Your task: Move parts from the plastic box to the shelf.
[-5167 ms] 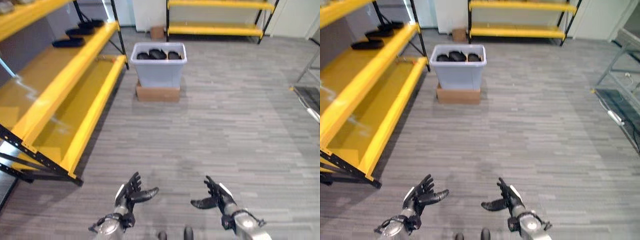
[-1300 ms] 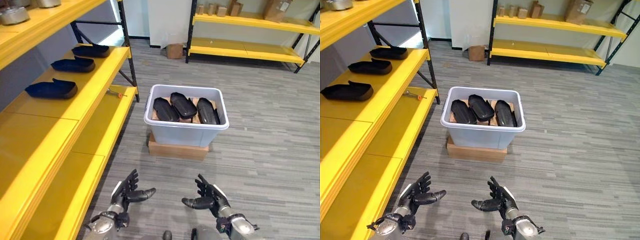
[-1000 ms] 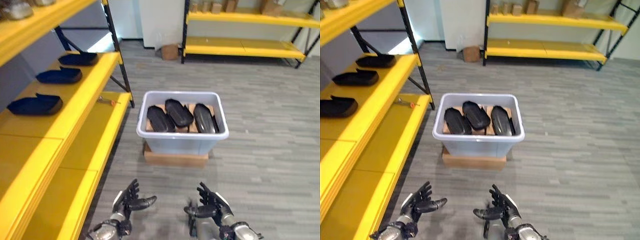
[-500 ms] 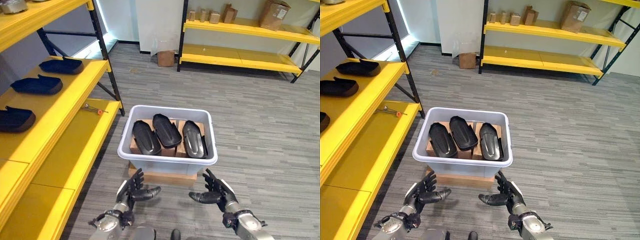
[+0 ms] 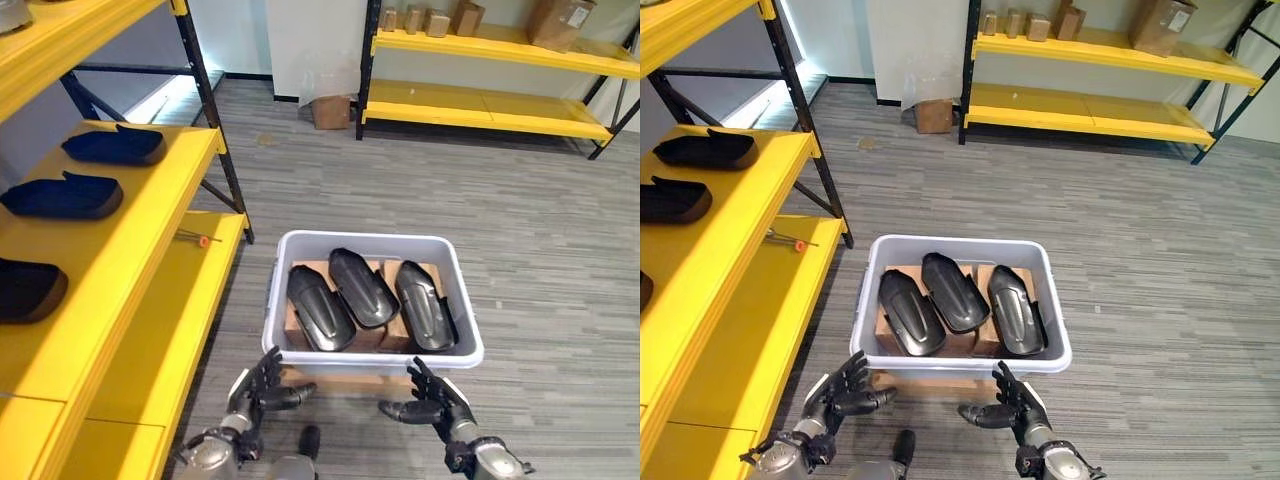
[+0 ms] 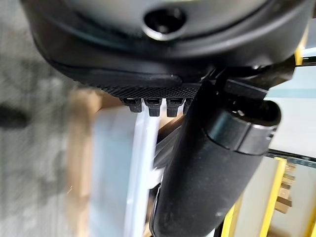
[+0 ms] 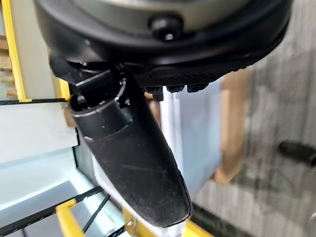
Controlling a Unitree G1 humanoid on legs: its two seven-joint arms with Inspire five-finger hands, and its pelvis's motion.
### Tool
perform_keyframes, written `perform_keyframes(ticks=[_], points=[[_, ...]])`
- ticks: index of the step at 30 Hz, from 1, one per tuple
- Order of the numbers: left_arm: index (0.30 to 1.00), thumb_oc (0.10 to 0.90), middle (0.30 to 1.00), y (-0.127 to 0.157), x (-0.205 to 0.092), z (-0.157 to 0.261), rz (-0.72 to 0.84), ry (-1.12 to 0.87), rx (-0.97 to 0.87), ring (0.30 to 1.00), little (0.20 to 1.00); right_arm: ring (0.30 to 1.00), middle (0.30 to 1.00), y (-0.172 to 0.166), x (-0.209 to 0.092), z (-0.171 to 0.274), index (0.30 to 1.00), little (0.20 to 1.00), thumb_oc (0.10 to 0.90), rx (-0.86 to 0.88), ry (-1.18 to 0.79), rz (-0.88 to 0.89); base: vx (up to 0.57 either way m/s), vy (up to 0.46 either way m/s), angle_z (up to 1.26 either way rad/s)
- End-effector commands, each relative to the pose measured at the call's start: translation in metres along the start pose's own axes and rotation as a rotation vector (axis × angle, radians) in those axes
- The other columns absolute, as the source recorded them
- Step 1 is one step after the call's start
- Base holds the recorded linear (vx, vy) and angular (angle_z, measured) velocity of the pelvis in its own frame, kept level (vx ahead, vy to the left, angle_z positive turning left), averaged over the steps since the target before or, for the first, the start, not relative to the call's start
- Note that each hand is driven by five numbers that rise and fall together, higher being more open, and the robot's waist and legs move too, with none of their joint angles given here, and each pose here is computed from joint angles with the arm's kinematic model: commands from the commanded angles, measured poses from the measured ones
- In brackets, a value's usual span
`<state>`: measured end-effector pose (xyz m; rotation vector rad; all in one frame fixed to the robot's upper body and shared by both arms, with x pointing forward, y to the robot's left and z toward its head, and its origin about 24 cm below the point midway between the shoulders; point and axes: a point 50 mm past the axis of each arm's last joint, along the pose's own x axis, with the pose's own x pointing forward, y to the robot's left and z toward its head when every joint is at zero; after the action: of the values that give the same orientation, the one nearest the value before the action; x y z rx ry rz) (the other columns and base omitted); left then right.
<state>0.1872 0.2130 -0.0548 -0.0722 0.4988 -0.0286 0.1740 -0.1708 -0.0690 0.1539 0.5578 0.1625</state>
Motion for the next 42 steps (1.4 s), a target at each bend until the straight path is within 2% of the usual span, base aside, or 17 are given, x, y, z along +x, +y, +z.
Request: perform_keyframes(ticks=[1,11,26,33,36,40,42], points=[[1.000,0.900,1.000,-0.011,-0.002,0.030,-0.060,-0.172,-0.007,1.000,1.000,1.000,1.000,0.001,0.004,0.041,1.000,1.000,0.900,-0.040,-0.192,0.040,0.05,0.090,0.02],[1.000,0.900,1.000,-0.008,0.000,0.034,-0.063,-0.180,0.030,1.000,1.000,1.000,1.000,0.014,0.009,0.042,1.000,1.000,0.900,-0.044,-0.193,0.093,0.04,0.074,-0.05],[1.000,0.900,1.000,-0.009,-0.006,0.018,-0.046,-0.134,-0.050,1.000,1.000,1.000,1.000,0.012,0.005,0.043,1.000,1.000,0.900,-0.054,-0.192,0.098,0.06,-0.186,0.02],[1.000,0.900,1.000,-0.018,-0.004,0.017,-0.073,-0.131,-0.069,1.000,1.000,1.000,1.000,0.014,0.004,0.060,1.000,1.000,0.900,-0.072,-0.257,0.125,-0.01,-0.176,-0.02],[1.000,0.900,1.000,-0.018,-0.004,0.016,-0.070,-0.133,-0.075,1.000,1.000,1.000,1.000,0.011,0.001,0.081,1.000,1.000,0.900,-0.166,-0.346,0.116,0.01,-0.074,0.10],[1.000,0.900,1.000,-0.015,-0.008,0.011,-0.077,-0.124,-0.055,1.000,1.000,1.000,1.000,0.004,-0.021,0.139,1.000,1.000,0.900,-0.467,-0.605,0.079,0.02,-0.040,0.08],[1.000,0.900,1.000,-0.014,-0.010,0.008,-0.087,-0.116,-0.040,1.000,1.000,1.000,1.000,0.003,-0.026,0.156,1.000,1.000,0.900,-0.568,-0.670,0.061,0.03,-0.004,0.05]])
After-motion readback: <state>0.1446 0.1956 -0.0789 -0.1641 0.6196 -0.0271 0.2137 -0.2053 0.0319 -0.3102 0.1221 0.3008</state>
